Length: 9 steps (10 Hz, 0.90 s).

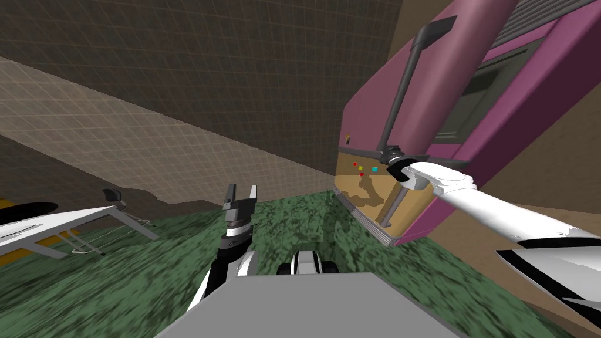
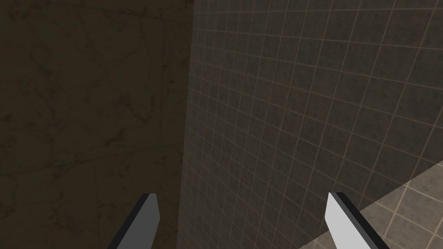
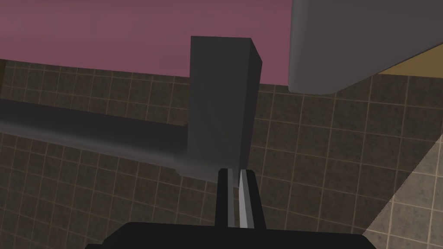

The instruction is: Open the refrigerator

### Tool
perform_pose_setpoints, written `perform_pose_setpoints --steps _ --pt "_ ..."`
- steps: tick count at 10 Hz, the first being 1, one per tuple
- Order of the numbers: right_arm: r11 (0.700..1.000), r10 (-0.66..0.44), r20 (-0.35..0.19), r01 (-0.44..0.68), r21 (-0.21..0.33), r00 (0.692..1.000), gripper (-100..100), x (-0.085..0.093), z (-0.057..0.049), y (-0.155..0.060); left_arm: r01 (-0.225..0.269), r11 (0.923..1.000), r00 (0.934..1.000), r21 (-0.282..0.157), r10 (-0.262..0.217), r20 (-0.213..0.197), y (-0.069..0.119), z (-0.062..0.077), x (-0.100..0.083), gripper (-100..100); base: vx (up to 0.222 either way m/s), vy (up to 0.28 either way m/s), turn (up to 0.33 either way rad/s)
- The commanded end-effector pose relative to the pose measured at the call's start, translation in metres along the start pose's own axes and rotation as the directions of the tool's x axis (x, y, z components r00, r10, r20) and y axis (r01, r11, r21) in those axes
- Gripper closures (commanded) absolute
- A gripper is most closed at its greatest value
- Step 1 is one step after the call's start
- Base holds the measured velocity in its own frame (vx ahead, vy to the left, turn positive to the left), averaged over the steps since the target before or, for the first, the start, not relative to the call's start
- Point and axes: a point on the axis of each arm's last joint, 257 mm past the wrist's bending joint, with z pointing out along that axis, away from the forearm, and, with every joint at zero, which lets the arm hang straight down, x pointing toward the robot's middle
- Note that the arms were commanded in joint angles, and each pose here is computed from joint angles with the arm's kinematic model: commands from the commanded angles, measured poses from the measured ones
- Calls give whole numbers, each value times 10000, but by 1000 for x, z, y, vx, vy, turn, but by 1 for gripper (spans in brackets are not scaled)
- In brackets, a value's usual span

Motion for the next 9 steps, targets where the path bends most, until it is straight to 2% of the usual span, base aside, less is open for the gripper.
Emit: perform_pose_setpoints --steps 1,2,3,5,6,9 --pt "9999 -138 -576 143 86 9982 100 22 3 -6 -1 10000 10000 0 1 -1 0 0 0 0 96 306 28" --pt "9999 -138 -576 143 86 9982 100 22 3 -6 0 10000 10000 0 0 0 0 0 0 0 66 287 9" --pt "9997 -241 -956 250 82 9951 100 38 2 -7 0 10000 10000 1 0 0 0 0 0 0 32 301 27" --pt "9997 -232 -907 239 61 9956 100 36 2 -6 -1 10000 10000 0 1 -1 0 0 0 0 54 202 4" --pt "9997 -188 -413 194 129 9990 -100 15 4 -10 -3 10000 10000 1 3 -2 0 0 0 0 -31 -69 58" --pt "9996 -134 196 129 237 9997 -100 -11 4 -17 -8 10000 10000 -2 8 -6 0 0 0 0 -68 -157 58"
